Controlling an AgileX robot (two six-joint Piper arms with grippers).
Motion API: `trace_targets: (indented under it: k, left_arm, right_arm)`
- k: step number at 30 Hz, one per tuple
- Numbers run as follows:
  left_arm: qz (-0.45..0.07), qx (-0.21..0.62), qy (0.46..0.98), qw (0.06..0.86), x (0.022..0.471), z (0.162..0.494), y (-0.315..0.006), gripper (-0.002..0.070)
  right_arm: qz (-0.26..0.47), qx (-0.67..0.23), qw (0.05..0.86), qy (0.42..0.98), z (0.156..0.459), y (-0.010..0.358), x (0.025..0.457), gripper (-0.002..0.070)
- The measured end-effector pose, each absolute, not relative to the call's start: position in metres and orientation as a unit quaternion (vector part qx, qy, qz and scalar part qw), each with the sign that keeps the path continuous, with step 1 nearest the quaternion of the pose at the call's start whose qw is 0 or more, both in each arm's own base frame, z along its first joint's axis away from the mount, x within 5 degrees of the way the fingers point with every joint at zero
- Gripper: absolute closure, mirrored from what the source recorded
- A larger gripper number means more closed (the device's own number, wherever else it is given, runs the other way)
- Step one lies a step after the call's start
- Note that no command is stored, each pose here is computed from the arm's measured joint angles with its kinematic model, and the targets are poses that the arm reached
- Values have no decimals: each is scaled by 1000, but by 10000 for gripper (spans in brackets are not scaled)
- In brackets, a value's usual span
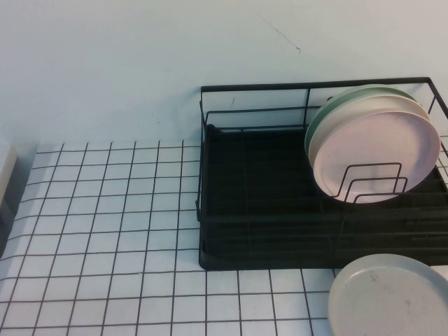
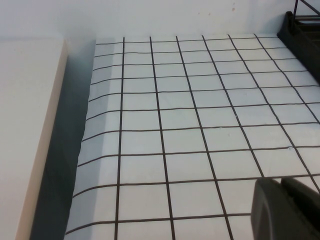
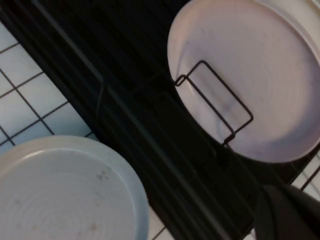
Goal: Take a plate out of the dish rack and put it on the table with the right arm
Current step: Grasp the plate from the shelf
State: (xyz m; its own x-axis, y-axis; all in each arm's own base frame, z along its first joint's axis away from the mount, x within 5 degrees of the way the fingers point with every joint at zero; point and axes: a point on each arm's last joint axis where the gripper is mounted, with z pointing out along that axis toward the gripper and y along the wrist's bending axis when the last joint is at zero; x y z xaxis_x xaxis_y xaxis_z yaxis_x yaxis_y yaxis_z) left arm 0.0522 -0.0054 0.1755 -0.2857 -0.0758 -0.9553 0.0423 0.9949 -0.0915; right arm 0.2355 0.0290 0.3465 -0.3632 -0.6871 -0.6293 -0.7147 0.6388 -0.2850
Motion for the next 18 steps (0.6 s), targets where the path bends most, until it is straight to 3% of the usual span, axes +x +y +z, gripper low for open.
trace_targets:
  k: [4,11,14,18]
  left_arm:
    - [-49,-10,800,598,52,175,-5,678]
    - [-49,-10,800,598,52,175,-5,678]
    - [-49,-10,800,598,52,175,-5,678]
    - [-51,-12,800,597,52,175,-5,678]
  right_arm:
    - [-3,-493,386,780,343,31,260,620]
    - [-45,-523,403,750,337,29,304,220]
    - [-43,-545,388,742,323,34,324,182]
    - [-46,-584,373,720,306,45,346,198]
